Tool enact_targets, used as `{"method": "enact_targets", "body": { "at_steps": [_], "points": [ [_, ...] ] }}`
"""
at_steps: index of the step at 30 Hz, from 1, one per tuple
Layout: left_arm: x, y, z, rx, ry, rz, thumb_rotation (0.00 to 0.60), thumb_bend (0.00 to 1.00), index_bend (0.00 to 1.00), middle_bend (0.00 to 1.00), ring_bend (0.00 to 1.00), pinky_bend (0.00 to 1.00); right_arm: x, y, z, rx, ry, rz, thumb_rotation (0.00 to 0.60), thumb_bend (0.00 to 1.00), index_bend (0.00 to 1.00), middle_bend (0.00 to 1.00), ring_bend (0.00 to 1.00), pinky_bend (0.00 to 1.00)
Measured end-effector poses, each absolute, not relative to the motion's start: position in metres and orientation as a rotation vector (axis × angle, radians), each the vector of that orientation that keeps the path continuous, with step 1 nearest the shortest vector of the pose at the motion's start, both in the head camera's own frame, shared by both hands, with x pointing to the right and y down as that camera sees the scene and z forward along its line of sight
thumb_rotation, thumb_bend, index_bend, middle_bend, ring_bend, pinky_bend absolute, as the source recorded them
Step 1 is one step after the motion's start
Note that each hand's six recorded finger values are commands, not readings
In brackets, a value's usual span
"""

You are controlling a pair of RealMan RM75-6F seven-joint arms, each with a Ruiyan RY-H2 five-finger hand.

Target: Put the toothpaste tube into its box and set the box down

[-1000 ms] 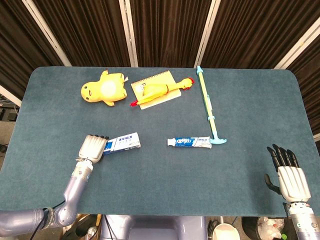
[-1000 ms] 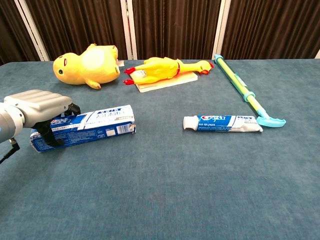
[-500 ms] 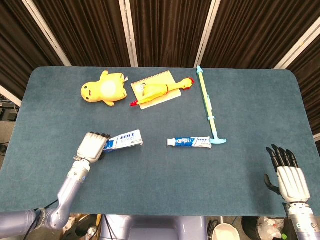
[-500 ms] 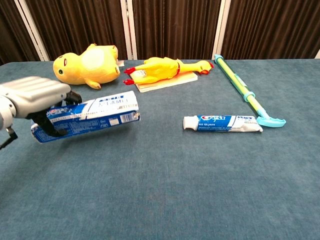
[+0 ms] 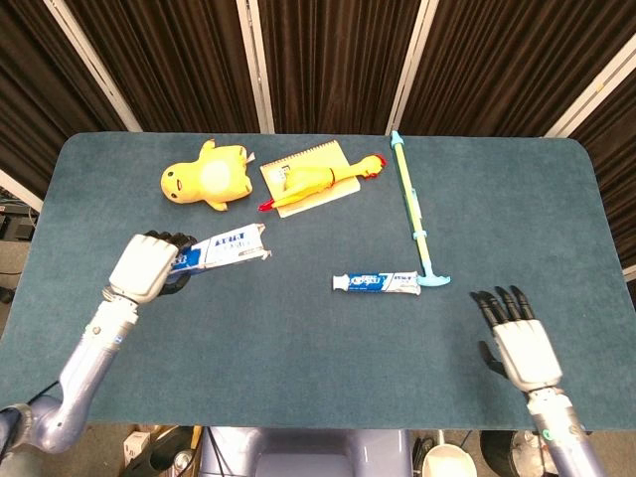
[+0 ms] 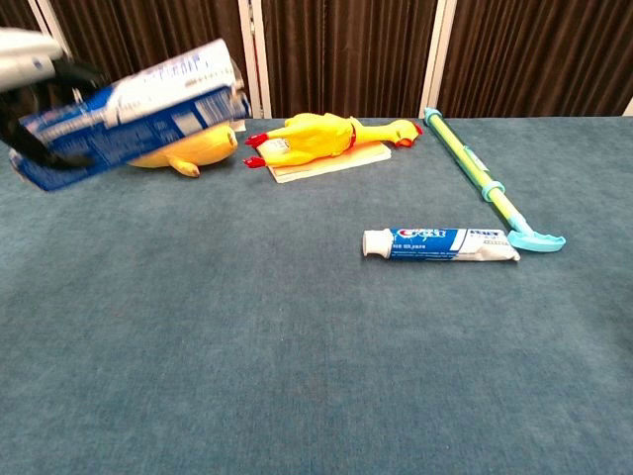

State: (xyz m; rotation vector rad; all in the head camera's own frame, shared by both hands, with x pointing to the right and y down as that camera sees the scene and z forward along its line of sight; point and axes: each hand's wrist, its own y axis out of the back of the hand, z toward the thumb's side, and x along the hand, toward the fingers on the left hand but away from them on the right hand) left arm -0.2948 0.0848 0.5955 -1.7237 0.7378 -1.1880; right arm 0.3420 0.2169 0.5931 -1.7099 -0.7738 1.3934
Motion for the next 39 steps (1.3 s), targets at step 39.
{"method": "enact_targets", "body": {
  "at_steps": [39],
  "points": [
    [-0.299,0.106,0.561,-1.877,0.843,-1.058,0.6,0.39,0.42,0.51,0.48,0.49,0.207,0.142,0.713,-1.63,-0.42,1.433,0.6,0.42,0.23,0.23,0.14,0.04]
  ]
}}
